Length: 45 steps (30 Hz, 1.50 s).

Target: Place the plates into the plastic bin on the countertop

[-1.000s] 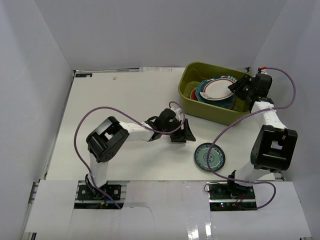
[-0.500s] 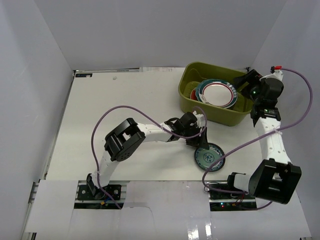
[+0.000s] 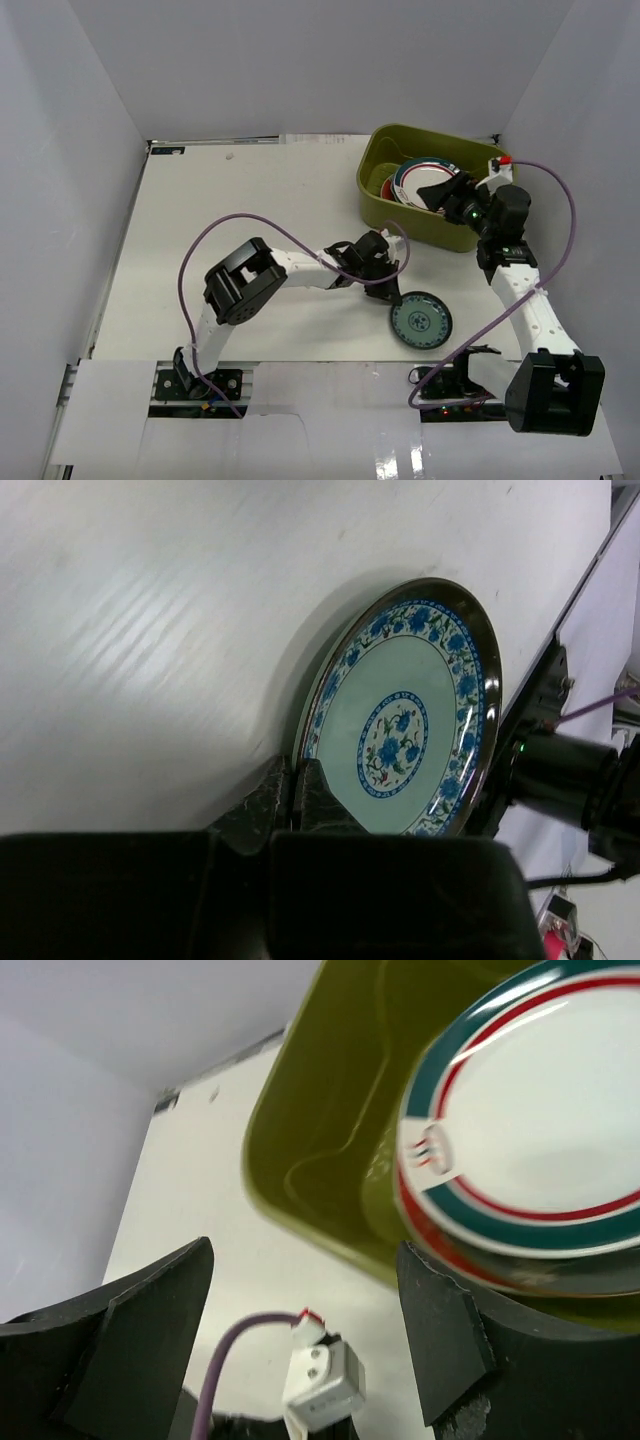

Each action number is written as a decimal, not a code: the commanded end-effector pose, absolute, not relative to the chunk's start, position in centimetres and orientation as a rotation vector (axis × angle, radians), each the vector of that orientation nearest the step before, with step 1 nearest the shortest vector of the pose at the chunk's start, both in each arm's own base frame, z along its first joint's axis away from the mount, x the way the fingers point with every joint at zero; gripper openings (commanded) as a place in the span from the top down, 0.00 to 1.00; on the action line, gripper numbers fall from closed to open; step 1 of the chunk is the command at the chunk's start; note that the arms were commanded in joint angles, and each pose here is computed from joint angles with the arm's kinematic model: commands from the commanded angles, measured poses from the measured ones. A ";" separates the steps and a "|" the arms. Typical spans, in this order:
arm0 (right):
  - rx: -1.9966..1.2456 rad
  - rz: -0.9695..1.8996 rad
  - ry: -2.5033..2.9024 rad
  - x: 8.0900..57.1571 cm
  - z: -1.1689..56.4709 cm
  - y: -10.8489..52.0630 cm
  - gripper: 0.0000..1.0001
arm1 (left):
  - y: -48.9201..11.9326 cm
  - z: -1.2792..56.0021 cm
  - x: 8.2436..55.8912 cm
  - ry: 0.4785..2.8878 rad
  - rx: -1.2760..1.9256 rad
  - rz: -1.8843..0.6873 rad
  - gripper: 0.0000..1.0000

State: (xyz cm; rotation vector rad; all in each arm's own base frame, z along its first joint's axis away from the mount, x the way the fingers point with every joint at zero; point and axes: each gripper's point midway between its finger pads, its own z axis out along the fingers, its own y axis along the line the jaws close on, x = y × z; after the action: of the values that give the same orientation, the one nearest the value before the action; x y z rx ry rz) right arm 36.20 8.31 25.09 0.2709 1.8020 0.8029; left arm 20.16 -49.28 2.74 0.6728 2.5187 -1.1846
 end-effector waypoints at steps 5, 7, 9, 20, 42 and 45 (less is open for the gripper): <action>-0.066 0.863 1.840 31.5 24.6 14.6 0.09 | -38.7 7.9 23.3 2.500 0.353 -1.241 1.00; -0.124 0.795 1.847 30.8 24.2 15.2 0.02 | -35.1 10.5 24.8 2.431 0.231 -1.284 1.00; -0.156 0.785 1.889 30.0 23.2 16.0 0.08 | -32.7 12.0 26.1 2.392 0.159 -1.288 1.00; -0.368 0.756 2.108 27.9 17.0 20.6 0.01 | -29.6 20.2 28.4 2.186 0.156 -1.191 1.00; 0.193 0.389 1.805 44.2 28.3 5.8 0.92 | -13.3 28.5 28.1 1.867 -0.054 -0.371 0.02; 0.306 0.375 1.868 46.5 25.1 2.1 0.92 | -11.4 26.9 27.4 1.854 -0.117 -0.311 0.02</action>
State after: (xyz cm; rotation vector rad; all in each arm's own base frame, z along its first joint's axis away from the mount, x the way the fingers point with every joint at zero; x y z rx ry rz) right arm 44.17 4.67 27.30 0.1952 1.8417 0.4024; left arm 26.99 -14.78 31.18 -0.0370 1.7703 -0.5377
